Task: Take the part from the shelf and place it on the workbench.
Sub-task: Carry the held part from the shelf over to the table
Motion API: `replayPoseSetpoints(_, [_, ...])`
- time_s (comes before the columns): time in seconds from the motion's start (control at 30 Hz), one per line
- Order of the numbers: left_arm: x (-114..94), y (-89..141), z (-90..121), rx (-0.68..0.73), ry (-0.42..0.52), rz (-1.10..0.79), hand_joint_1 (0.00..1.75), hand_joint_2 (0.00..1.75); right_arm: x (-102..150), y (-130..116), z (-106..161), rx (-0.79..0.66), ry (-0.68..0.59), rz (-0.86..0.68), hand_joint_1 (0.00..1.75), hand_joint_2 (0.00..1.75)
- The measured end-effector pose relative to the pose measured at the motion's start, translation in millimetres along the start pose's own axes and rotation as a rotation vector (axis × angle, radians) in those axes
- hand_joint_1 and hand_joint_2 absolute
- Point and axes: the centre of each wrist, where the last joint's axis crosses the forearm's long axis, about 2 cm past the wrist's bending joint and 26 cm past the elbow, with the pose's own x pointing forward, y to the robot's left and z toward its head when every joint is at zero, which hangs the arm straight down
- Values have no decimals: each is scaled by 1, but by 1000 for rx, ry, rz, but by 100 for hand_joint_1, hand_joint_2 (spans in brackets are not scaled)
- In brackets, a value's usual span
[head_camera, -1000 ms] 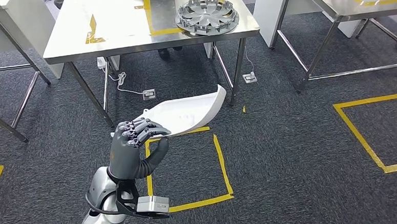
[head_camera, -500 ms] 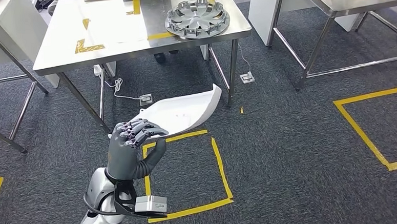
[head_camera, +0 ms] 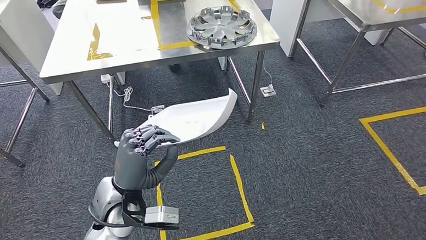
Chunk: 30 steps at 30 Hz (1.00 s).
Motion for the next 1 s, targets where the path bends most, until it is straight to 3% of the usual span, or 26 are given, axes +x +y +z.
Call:
replayPoseSetpoints(0.7, [-5, 1, 12, -8, 19, -15, 175, 175, -2, 3, 0, 3, -13, 5, 0, 0])
replayPoseSetpoints(1.0, [-5, 1, 7, 3, 12, -12, 175, 175, -1, 3, 1, 1, -9, 1, 0, 0])
